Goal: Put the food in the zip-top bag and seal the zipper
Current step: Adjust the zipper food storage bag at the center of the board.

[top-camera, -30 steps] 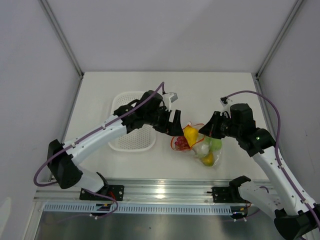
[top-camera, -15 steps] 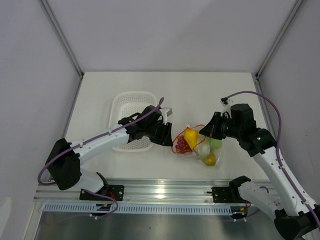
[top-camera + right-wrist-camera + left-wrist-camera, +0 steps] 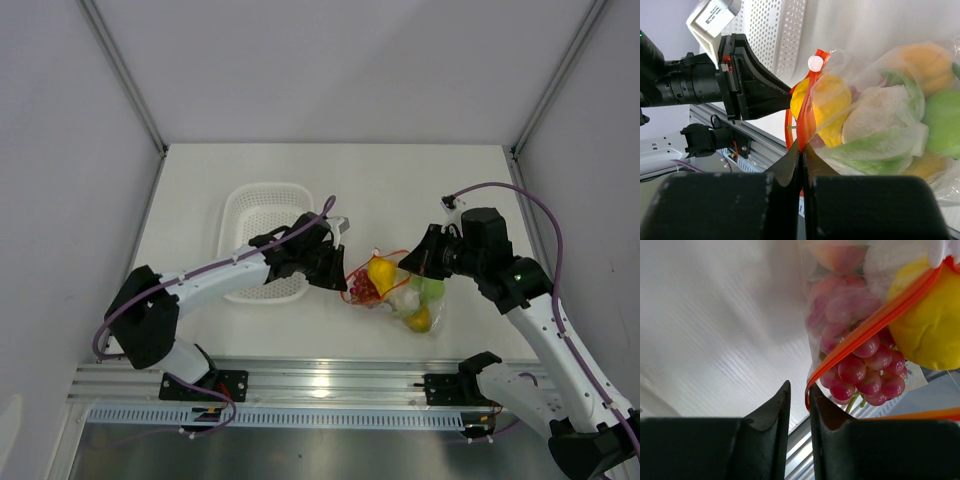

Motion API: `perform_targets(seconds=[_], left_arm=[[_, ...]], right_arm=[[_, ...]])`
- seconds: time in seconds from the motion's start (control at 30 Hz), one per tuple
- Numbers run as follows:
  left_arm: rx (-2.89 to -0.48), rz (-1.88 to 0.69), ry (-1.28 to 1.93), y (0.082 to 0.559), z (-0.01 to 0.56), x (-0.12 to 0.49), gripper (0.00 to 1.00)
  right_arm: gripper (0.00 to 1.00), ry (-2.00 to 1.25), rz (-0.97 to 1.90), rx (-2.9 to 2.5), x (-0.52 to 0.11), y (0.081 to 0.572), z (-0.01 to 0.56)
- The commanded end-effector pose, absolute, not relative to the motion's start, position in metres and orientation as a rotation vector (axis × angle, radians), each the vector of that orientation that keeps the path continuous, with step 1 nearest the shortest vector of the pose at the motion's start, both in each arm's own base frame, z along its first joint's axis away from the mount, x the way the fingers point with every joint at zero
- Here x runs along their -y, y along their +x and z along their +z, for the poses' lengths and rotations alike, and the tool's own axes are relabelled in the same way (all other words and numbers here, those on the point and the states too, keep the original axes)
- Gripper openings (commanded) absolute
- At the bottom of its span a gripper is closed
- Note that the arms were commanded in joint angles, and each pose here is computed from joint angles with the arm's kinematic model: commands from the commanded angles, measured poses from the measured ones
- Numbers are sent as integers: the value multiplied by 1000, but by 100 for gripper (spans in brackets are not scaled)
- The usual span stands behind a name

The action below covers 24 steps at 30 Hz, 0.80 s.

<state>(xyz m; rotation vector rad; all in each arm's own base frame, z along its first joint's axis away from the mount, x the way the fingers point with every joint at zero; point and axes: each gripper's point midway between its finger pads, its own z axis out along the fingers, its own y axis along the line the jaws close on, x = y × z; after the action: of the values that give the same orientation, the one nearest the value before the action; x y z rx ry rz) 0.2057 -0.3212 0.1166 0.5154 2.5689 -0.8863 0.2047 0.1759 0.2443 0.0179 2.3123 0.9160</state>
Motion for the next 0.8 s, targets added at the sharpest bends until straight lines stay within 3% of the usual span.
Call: perform_targets(seconds=[0.0, 0.1, 0.23, 0.37, 0.53, 0.6, 0.7, 0.77], left_arm=[[-2537, -923, 498, 212, 123, 331, 21], [-2545, -951, 503, 210, 121, 338, 11], [-2548, -992, 525, 206, 120, 349, 10], [-2558, -1019, 532, 203, 119, 357, 26], [-2565, -1069, 547, 198, 118, 364, 30], [-2559, -1088, 543, 198, 120, 367, 27], [-2574, -1090, 541, 197, 118, 368, 1], [-2555, -1102, 556, 199, 126, 370, 1]], right_arm=[[0, -18, 967, -2187, -181, 209, 281], [0, -13, 972, -2192, -182, 210, 279], [0, -12, 974, -2194, -184, 213, 275], [0, -13, 973, -2199, -184, 213, 274], [0, -9, 967, -2204, -184, 214, 272], [0, -8, 966, -2209, -184, 214, 270], [0, -9, 958, -2211, -183, 214, 267], [0, -10, 938, -2227, -181, 213, 261]])
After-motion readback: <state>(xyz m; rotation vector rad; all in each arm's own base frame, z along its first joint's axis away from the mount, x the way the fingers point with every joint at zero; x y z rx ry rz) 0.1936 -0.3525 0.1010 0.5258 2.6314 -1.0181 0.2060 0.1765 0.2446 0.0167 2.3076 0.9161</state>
